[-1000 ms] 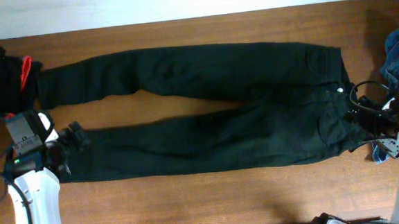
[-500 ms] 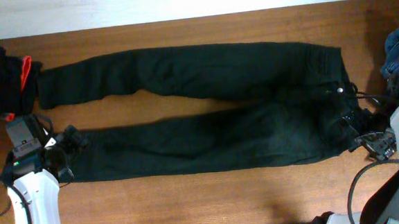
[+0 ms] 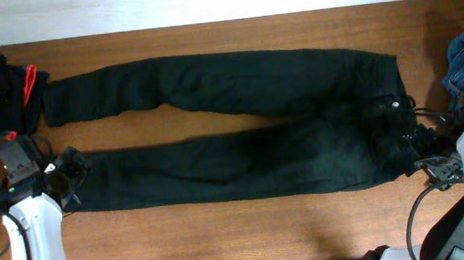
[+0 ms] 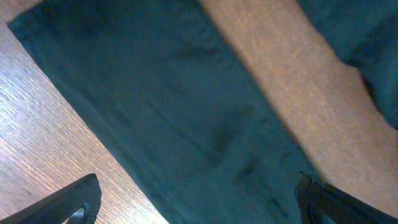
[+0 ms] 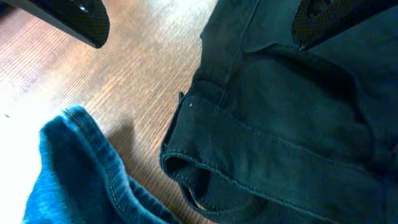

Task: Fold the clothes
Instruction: 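Move left gripper to lower leg hem, right gripper to lower waistband corner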

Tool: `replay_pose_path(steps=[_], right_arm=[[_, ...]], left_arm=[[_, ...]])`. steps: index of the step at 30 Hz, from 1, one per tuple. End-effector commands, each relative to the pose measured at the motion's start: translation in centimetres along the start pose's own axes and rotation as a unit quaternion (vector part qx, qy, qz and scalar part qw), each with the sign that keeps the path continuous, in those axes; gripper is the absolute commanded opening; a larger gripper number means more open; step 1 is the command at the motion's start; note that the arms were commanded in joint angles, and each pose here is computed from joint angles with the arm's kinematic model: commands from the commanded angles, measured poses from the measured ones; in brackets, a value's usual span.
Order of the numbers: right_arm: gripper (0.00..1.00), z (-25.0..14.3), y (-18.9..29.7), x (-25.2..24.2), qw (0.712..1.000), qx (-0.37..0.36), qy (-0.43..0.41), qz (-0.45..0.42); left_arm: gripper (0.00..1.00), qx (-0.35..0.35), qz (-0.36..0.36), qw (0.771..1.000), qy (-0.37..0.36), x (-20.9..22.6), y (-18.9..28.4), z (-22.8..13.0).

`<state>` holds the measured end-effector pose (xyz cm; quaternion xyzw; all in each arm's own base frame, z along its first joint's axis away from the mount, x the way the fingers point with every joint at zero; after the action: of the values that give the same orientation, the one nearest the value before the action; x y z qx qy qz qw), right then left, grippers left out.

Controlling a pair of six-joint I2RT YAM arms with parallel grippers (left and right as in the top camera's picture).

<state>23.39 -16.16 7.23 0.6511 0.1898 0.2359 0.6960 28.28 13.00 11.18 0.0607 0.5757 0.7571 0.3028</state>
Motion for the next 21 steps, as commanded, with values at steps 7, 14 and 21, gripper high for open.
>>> replay_pose_path(steps=[7, 14, 21], right_arm=[[0.98, -0.9, -2.4, 0.7, 0.999, 0.0, 0.014, 0.032], [0.99, -0.4, -3.5, 0.8, 0.999, -0.023, 0.028, 0.04], [0.98, -0.3, -4.1, 1.1, 0.997, -0.037, 0.04, 0.045]], left_arm=[[0.99, 0.031, 0.028, 0.998, 0.041, 1.8, -2.8, -0.1], [0.99, 0.051, 0.018, 0.997, 0.052, 1.9, -3.1, -0.5], [0.99, 0.05, 0.034, 0.996, 0.072, 3.0, -3.0, -0.3]])
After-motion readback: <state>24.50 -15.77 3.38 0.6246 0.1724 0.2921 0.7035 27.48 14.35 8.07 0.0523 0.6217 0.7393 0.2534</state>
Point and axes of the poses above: each gripper's point midway between its finger pads, its own y axis back along the fingers, its own x axis along the line the jaws close on, z = x × y, the point moved 1 cm from there along y, back along the fingers, and after that the axes turned 7 degrees about y, right-handed, at the moved point
